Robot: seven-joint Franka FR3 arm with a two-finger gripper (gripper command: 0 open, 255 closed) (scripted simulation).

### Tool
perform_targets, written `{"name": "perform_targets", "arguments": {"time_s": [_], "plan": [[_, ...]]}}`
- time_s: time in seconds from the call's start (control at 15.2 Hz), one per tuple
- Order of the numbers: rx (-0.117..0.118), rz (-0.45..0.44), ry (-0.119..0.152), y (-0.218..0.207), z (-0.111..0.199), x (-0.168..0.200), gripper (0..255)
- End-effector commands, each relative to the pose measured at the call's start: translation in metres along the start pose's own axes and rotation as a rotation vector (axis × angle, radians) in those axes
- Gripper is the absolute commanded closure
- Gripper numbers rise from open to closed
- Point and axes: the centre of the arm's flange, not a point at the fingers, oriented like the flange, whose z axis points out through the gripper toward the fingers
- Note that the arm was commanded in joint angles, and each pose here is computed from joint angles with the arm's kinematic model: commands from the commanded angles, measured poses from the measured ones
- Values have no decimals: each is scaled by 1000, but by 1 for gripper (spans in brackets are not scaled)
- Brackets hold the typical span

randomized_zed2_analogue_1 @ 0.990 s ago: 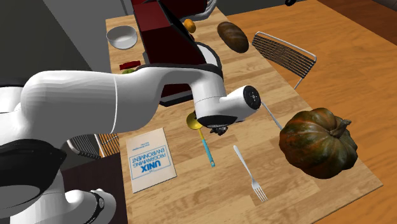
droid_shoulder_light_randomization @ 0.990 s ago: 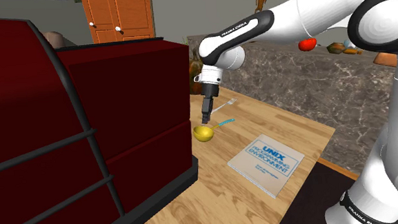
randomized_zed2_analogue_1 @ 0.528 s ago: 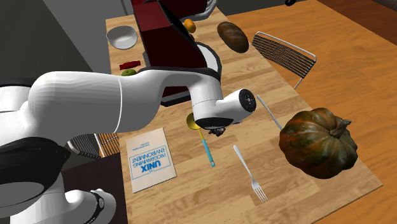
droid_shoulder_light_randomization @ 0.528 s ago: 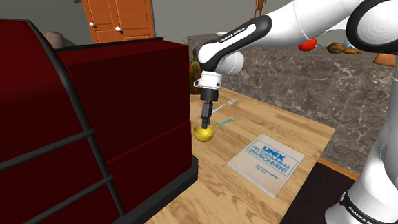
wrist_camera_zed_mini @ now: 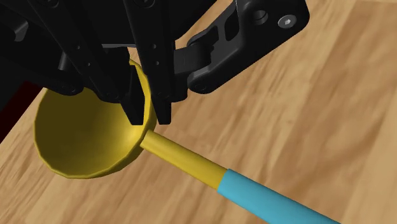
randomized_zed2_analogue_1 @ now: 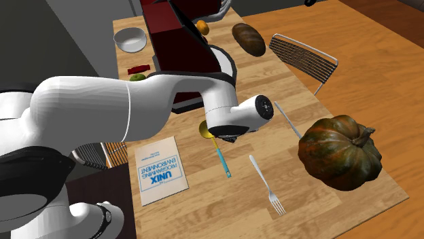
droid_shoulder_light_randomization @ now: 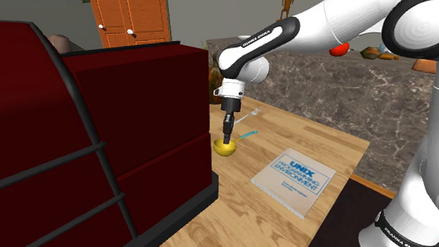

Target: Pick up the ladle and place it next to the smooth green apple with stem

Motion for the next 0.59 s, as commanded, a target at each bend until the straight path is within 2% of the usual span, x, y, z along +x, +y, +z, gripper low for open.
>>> {"name": "perform_targets", "arguments": {"time_s": [0.0,0.33,0.53], "plan": [[0,0,0,0,0,0,255],[0,0,0,0,0,0,255],[0,0,0,-7,-14,0,255]]}}
